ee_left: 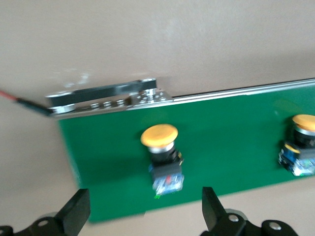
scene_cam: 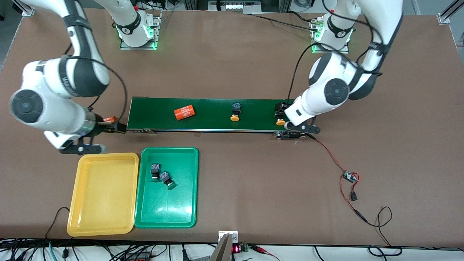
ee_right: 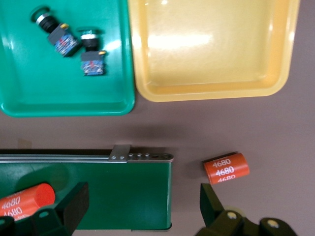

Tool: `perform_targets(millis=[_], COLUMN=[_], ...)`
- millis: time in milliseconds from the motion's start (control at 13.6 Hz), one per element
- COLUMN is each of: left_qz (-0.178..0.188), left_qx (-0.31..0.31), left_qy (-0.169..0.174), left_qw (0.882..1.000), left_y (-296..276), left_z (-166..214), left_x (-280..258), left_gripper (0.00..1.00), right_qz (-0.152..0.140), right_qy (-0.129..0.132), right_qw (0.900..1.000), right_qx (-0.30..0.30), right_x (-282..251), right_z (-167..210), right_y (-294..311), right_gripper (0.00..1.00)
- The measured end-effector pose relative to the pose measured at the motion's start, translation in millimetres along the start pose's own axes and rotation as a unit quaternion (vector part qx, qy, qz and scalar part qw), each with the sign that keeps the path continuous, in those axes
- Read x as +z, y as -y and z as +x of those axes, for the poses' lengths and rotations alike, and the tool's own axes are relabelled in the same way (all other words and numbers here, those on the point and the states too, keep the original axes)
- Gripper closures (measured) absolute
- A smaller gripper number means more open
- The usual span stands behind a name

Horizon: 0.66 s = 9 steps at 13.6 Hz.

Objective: Sort buttons by color to trays
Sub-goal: 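Set the yellow button on the belt while the right gripper moves to the belt, then move the right gripper along the belt above a yellow button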

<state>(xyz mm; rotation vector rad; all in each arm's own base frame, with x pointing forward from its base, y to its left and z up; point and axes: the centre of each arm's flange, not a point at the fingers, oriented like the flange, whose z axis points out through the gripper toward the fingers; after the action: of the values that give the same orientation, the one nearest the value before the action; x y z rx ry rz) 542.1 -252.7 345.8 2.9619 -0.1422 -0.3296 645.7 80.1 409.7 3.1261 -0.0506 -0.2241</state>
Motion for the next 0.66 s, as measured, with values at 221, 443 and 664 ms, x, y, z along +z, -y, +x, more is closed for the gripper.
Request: perform_targets(millis=[221,443,664], left_qz=[0.020,0.096,0.114], left_qx=[-0.004,0.001,-0.018], left_qy=[-0.008,-0.001,0.013], left_qw=[1.000,0.995,0.993], left_y=[9.9,31.7,51.2], left_z=[-18.1,-45.6,-69.3], left_x=[-70.5,-116.9,-170.5], left_gripper=[0.00,0.00,0.00], right_qz=[0.006,0.045,0.066], right_qy=[-0.001,-0.011,-0.011], right_qw=[1.000,0.998,0.995], right_qx=[0.010,0.036,0.072], right_x=[-2.1,-4.4,5.9], right_z=[1.3,2.3,-1.4], right_y=[-9.2,8.0,46.2], right_gripper=[0.00,0.00,0.00])
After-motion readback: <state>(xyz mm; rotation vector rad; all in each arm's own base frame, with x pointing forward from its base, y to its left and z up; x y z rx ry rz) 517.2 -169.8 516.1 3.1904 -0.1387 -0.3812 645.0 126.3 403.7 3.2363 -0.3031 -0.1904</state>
